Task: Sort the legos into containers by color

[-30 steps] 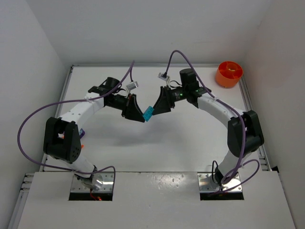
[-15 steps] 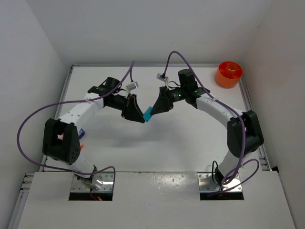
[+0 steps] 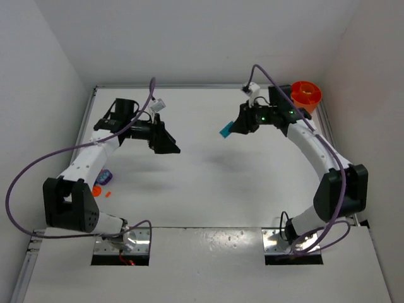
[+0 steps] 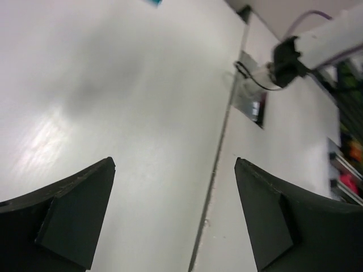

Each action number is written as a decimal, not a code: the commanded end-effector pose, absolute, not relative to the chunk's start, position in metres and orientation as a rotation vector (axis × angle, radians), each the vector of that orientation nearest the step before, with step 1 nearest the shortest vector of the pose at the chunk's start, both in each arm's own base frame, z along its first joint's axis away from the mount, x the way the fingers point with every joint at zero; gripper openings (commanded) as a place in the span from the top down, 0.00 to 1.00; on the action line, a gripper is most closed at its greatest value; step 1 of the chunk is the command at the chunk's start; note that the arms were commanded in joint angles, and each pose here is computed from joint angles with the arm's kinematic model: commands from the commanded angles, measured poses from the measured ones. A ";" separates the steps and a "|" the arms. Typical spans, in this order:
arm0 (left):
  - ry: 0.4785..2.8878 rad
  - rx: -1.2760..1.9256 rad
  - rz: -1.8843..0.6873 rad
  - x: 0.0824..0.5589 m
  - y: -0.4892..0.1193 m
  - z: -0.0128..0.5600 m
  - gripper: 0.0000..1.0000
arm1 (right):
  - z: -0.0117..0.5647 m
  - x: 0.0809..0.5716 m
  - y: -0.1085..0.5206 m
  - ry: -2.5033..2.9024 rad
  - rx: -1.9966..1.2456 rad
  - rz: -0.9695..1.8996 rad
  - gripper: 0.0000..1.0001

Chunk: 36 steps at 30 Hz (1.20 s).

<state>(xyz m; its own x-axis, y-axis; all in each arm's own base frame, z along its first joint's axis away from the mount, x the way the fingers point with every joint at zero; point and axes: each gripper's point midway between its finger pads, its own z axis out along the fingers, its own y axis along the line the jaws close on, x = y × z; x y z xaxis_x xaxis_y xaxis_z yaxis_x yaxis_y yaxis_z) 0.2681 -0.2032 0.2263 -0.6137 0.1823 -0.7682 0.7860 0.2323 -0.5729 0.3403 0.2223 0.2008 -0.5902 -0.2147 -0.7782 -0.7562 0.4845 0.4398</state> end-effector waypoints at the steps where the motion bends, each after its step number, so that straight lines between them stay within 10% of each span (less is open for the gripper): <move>1: 1.940 0.753 -1.157 0.293 -0.184 0.248 0.07 | 0.211 0.397 0.142 2.090 -0.637 0.513 1.00; 9: 1.982 0.542 -0.683 0.330 -0.145 0.249 0.00 | 0.206 0.464 -0.032 2.113 -0.111 -0.090 1.00; 36: 2.043 0.428 -0.608 0.354 -0.134 0.234 0.00 | 0.199 0.576 -0.164 1.953 0.370 -0.296 1.00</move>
